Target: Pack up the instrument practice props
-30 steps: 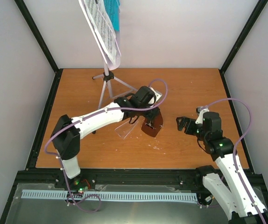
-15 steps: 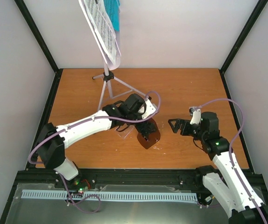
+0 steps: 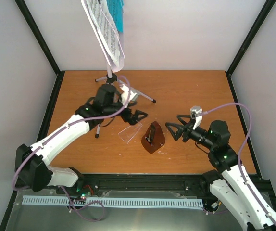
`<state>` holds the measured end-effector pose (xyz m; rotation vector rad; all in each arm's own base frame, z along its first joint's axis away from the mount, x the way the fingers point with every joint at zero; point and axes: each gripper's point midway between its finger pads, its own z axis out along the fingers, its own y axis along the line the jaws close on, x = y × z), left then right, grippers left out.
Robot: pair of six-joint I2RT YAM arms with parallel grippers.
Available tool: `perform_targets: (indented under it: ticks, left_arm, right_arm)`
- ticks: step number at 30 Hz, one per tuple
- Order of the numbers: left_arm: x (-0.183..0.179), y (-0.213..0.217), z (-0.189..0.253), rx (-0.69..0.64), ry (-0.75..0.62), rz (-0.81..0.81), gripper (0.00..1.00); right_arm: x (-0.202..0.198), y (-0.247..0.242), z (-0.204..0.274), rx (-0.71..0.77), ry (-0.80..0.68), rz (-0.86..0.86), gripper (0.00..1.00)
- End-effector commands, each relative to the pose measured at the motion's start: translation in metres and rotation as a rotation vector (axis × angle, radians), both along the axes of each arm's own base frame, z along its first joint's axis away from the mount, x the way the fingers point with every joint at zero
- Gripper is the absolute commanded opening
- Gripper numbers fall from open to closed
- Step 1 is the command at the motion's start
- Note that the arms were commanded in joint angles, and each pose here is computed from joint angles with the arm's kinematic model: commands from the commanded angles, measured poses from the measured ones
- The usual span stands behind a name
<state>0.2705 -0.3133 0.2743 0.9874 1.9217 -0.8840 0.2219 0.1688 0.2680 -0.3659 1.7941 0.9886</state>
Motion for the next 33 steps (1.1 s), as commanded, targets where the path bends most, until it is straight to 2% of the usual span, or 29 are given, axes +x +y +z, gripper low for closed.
perform_targets:
  ticks: [1,4,7,10,13,16,21,33]
  left_arm:
    - [0.039,0.055,-0.022,-0.046,0.030,0.098,0.99]
    - [0.054,0.078,-0.018,-0.054,-0.027,0.173,0.99]
    - [0.065,0.099,-0.023,0.009,-0.128,0.280,1.00]
    - [0.077,0.121,-0.027,0.080,-0.172,0.411,0.99]
    - [0.079,0.130,-0.029,0.101,-0.185,0.460,0.99]
    - [0.077,0.133,-0.034,0.111,-0.180,0.472,0.99]
    - [0.081,0.132,-0.039,0.116,-0.159,0.478,0.99]
    - [0.084,0.128,-0.040,0.108,-0.178,0.459,1.00]
  right_arm:
    - [-0.006,0.018,0.020,-0.016,-0.201,0.024,1.00]
    - [-0.009,0.037,0.002,-0.076,-0.206,0.062,1.00]
    - [-0.012,0.050,-0.011,-0.122,-0.239,0.066,1.00]
    - [-0.010,0.056,-0.023,-0.144,-0.267,0.051,1.00]
    - [-0.005,0.062,-0.042,-0.217,-0.267,0.037,1.00]
    - [-0.003,0.070,-0.058,-0.283,-0.271,0.042,1.00]
    - [-0.002,0.076,-0.072,-0.308,-0.292,0.035,1.00]
    - [0.013,0.074,-0.099,-0.384,-0.305,-0.093,1.00]
